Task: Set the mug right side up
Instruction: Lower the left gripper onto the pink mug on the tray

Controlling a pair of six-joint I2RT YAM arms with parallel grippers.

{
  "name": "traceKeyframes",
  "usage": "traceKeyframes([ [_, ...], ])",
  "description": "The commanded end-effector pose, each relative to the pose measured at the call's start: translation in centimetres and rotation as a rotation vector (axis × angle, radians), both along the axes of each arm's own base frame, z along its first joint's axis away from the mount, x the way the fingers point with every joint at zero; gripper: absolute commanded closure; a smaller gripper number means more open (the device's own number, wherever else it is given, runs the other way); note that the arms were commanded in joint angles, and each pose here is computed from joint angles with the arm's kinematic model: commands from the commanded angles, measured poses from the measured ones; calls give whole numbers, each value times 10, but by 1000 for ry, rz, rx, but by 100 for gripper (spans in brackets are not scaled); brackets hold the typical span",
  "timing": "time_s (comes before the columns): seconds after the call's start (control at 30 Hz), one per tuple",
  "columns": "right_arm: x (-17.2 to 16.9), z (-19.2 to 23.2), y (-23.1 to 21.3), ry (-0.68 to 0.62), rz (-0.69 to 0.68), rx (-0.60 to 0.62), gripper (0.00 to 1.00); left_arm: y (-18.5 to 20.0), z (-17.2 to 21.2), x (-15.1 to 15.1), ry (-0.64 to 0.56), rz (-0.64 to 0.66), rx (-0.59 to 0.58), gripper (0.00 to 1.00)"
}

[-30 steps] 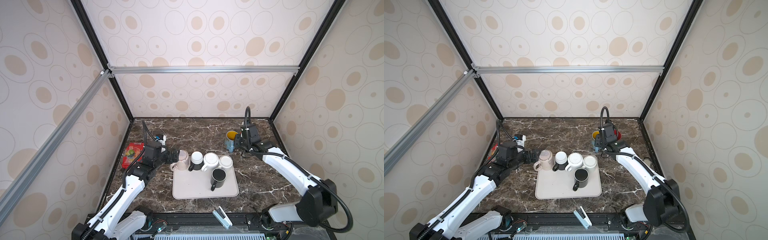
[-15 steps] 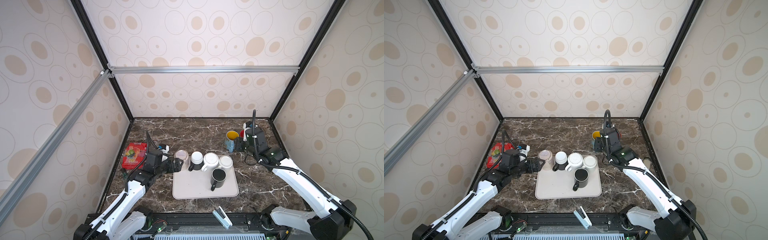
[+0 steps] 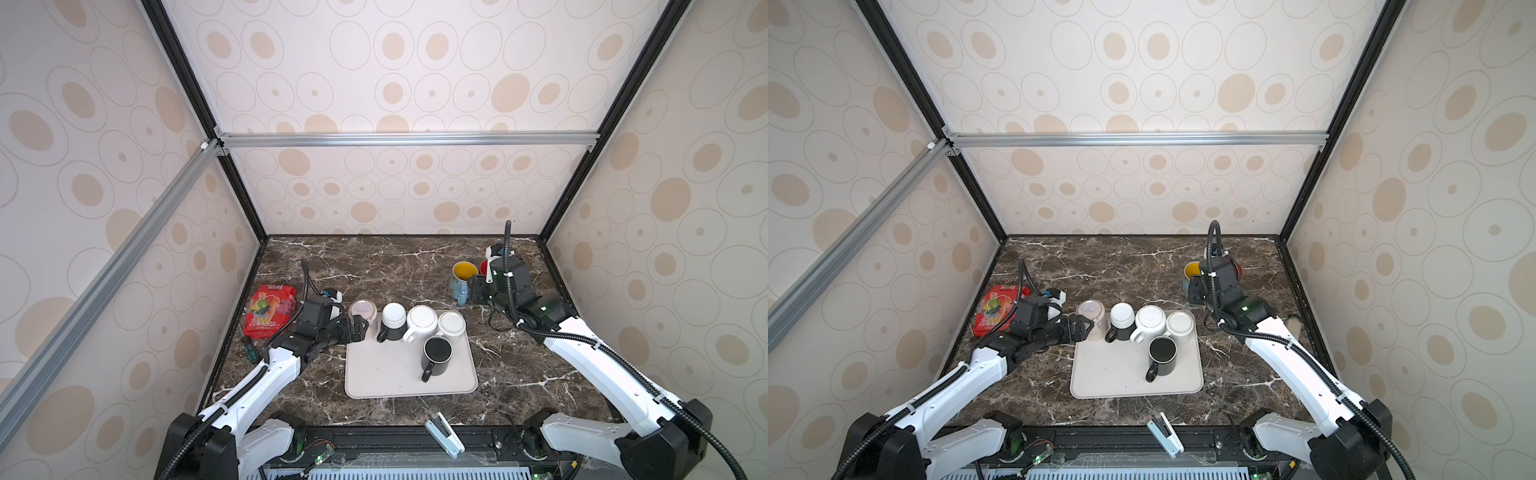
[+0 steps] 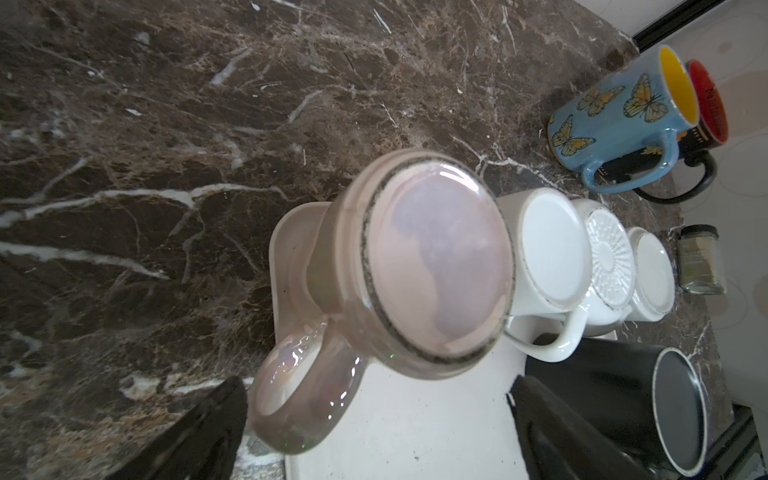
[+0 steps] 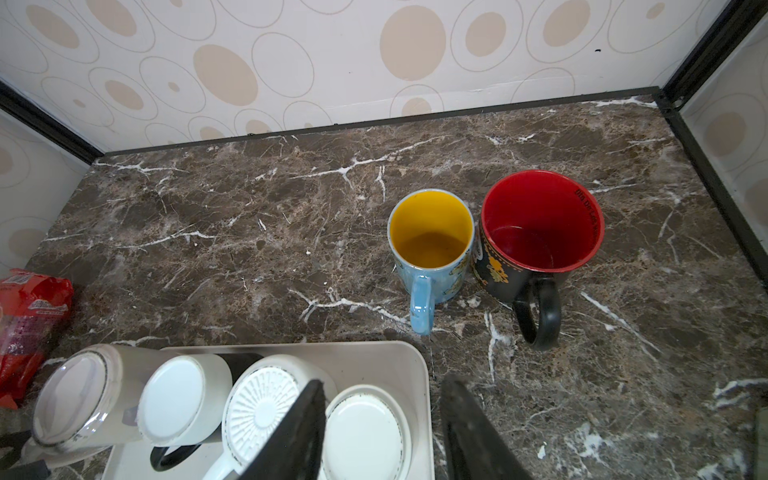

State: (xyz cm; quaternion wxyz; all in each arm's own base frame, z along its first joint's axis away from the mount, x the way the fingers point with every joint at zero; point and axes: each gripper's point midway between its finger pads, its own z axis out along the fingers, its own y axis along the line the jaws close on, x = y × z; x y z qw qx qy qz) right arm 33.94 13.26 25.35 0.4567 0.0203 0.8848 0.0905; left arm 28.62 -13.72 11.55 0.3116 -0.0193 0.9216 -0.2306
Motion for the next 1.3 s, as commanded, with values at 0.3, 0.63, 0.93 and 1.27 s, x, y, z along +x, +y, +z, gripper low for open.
traceKeyframes([
  [0.3,1,3,3,-10,17,-6,53,-13,10,-11,-15,-25,-101,20],
  [0.63,0,11,4,-21,28,0,54,-19,-2,-26,8,-30,-110,32],
  [0.93,-3,11,0,-22,3,16,56,0,-2,-14,1,44,181,34],
  [1.27,-8,1,3,-16,-2,72,58,-7,-13,-7,30,-14,302,43],
])
